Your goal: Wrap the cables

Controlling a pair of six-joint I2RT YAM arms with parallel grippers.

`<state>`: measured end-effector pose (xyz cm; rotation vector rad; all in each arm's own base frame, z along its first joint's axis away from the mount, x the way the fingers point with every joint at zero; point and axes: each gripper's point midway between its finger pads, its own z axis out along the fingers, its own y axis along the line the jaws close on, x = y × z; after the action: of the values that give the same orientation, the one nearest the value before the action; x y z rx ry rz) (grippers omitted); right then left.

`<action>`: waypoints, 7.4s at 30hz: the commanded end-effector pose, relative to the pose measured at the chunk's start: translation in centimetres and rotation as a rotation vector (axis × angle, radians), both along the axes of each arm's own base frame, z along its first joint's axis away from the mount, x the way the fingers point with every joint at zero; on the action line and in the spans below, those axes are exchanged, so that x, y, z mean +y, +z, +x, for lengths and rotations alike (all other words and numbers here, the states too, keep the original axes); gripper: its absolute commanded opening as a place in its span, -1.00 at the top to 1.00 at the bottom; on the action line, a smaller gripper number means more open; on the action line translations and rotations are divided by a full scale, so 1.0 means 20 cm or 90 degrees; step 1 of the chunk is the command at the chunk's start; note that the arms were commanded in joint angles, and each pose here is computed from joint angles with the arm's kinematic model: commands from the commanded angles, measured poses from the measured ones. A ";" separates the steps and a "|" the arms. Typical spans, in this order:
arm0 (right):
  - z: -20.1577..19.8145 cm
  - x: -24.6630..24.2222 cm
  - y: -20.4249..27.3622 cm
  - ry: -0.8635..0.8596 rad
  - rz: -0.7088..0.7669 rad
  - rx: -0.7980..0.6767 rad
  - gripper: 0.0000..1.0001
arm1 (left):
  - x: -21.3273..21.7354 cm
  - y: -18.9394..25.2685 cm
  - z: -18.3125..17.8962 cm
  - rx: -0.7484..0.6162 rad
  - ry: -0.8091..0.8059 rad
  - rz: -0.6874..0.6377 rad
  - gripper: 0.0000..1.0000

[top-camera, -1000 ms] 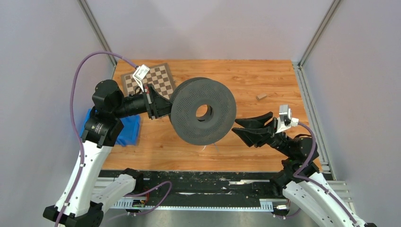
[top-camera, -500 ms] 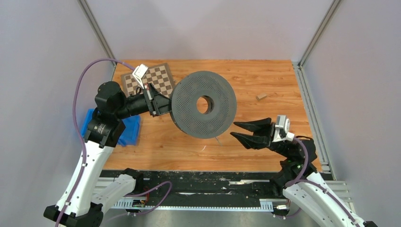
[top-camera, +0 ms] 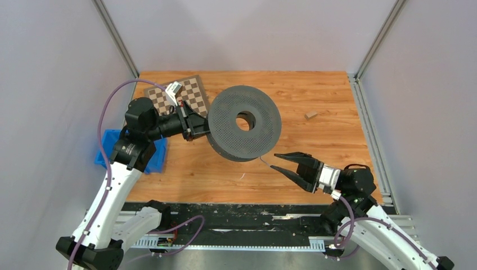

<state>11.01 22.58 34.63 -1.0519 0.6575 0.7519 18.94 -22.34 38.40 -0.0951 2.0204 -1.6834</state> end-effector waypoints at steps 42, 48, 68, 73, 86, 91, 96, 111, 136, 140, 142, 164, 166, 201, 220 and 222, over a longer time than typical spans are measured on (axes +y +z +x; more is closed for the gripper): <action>0.09 0.16 0.09 -0.051 0.111 0.074 0.67 | 0.02 0.16 0.00 -0.060 0.011 -0.064 1.00; 0.09 0.18 0.11 -0.040 0.119 0.077 0.67 | 0.02 0.14 0.01 -0.058 0.014 -0.059 1.00; 0.12 0.23 0.12 -0.050 0.141 0.123 0.86 | 0.03 0.12 0.02 -0.072 0.029 -0.039 1.00; 0.15 0.24 0.14 -0.061 0.154 0.147 1.00 | 0.04 0.12 0.03 -0.088 0.044 -0.031 1.00; 0.27 0.37 0.14 -0.092 0.140 0.297 1.00 | 0.09 0.13 0.06 -0.167 0.108 -0.038 1.00; 0.26 0.37 0.09 -0.094 0.110 0.291 1.00 | 0.10 0.13 0.07 -0.155 0.122 -0.033 1.00; 0.27 0.22 0.07 -0.162 0.098 0.253 0.66 | 0.08 0.09 0.05 -0.116 0.092 -0.002 1.00; 0.07 0.11 -0.07 -0.113 -0.048 0.118 0.15 | 0.02 0.09 -0.02 -0.091 -0.019 -0.005 1.00; 0.05 0.21 -0.07 -0.065 -0.011 0.055 0.30 | 0.01 0.07 -0.01 -0.071 -0.022 -0.007 1.00; 0.04 0.23 -0.08 -0.055 -0.010 0.063 0.40 | 0.01 0.06 0.00 -0.069 -0.023 -0.010 1.00; 0.06 0.23 -0.07 -0.061 -0.005 0.067 0.46 | 0.01 0.06 0.00 -0.069 -0.022 -0.011 1.00; 0.13 0.32 -0.02 -0.050 0.081 0.193 1.00 | 0.01 0.04 0.02 -0.075 -0.009 -0.013 1.00; 0.16 0.32 -0.03 -0.062 0.084 0.215 1.00 | 0.01 0.04 0.02 -0.079 -0.007 -0.014 1.00; 0.27 0.48 -0.07 -0.101 0.077 0.242 0.80 | 0.03 0.03 0.05 -0.092 0.034 -0.017 1.00; 0.62 0.57 -0.26 -0.341 0.107 0.350 0.86 | 0.06 0.00 0.11 -0.098 0.093 -0.078 1.00; 0.63 0.57 -0.27 -0.347 0.124 0.364 0.87 | 0.06 0.00 0.11 -0.098 0.097 -0.080 1.00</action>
<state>22.05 34.37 29.84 -0.5310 1.2051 0.6485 24.78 -19.69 32.91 -0.3953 1.8940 -1.4763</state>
